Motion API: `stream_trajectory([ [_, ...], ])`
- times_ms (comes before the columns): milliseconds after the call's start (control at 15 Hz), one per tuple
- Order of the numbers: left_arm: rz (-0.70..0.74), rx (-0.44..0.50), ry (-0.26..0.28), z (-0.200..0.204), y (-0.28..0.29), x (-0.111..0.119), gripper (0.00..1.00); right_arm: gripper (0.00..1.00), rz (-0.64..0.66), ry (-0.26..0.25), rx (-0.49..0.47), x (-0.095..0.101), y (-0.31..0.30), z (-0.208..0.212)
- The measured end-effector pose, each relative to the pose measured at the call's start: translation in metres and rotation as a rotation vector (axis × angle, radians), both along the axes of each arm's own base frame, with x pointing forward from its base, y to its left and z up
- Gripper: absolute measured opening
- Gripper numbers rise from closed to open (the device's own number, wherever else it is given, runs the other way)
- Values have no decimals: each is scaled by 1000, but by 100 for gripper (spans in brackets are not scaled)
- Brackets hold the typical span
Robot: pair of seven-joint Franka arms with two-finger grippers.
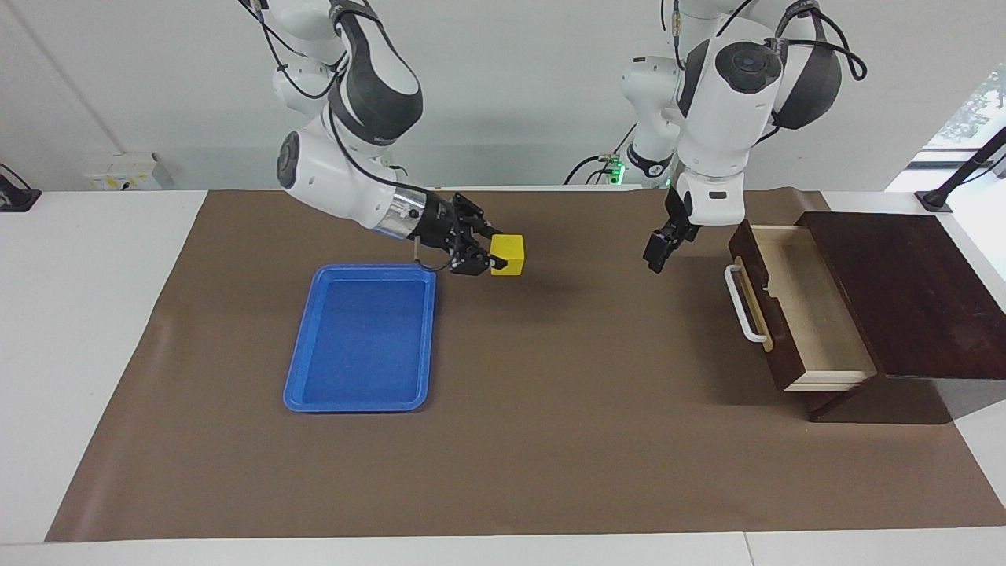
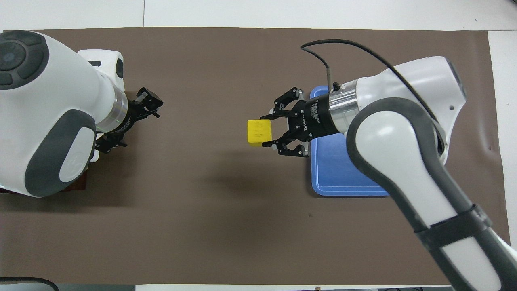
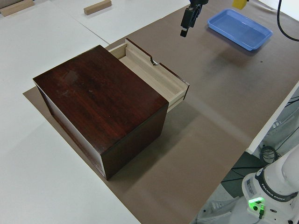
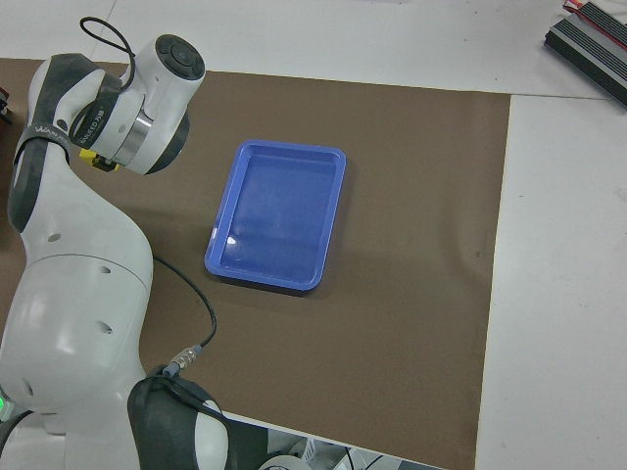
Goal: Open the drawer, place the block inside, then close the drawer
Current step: 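Lift the block with the right gripper toward the left gripper, then close the left gripper on the block held by the right gripper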
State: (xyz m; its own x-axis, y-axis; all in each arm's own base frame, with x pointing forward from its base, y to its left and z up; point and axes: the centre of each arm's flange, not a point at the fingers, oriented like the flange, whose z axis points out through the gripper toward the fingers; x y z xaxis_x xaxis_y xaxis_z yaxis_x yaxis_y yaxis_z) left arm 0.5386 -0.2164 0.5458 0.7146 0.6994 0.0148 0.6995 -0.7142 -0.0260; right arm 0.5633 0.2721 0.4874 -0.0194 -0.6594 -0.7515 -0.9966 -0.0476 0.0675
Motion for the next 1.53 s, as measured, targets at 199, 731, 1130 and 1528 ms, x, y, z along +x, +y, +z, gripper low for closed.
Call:
stream_trajectory([
  [199,329,-63,-5,6,-9,0,100,56,-8,0,-5,-12,31,2],
  [731,869,-115,-27,26,-28,-2,100,56,-8,-42,4,-19,54,10],
  [1130,861,-97,-3,14,-75,-22,100,56,-26,-36,41,-18,57,16],
  [1528,835,-87,7,12,-97,-36,100,56,-46,-38,49,-16,56,17],
])
